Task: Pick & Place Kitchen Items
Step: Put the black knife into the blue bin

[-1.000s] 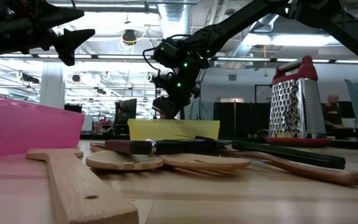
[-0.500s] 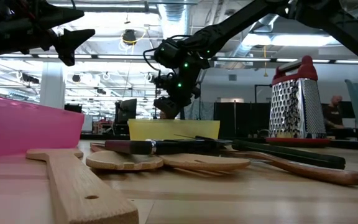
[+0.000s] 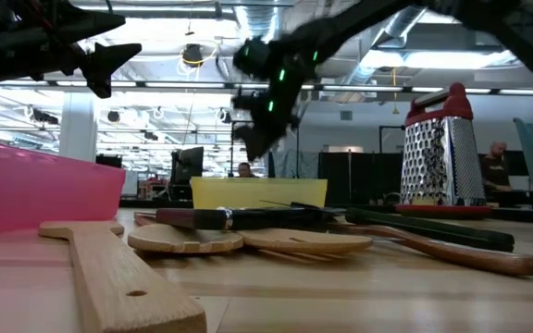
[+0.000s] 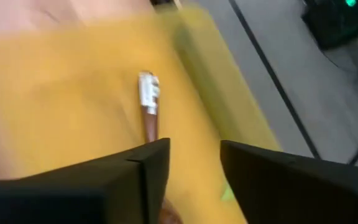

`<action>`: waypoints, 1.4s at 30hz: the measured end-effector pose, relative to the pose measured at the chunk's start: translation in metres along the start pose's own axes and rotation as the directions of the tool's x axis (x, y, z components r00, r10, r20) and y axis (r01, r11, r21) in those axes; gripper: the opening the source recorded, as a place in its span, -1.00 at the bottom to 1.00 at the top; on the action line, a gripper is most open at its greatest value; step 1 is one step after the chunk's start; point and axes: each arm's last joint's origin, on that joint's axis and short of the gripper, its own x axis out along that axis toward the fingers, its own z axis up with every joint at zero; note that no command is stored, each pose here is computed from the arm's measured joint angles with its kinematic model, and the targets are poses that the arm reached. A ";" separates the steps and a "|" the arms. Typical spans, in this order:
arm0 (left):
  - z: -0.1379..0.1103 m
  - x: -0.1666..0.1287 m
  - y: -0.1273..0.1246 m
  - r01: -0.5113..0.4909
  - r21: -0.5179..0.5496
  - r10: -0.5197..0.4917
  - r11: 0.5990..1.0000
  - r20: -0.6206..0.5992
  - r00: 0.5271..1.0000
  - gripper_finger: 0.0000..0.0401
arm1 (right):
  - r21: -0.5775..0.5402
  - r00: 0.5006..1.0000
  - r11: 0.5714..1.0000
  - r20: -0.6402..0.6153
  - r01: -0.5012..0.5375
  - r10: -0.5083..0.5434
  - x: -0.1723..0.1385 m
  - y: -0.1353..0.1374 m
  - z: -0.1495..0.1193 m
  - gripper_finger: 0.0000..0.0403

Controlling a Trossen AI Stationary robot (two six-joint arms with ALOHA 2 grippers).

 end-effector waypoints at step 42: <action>-0.005 0.003 0.002 -0.015 -0.003 0.014 1.000 -0.049 0.999 0.04 | 0.042 0.799 0.931 -0.499 -0.363 0.334 -0.148 0.199 -0.100 0.17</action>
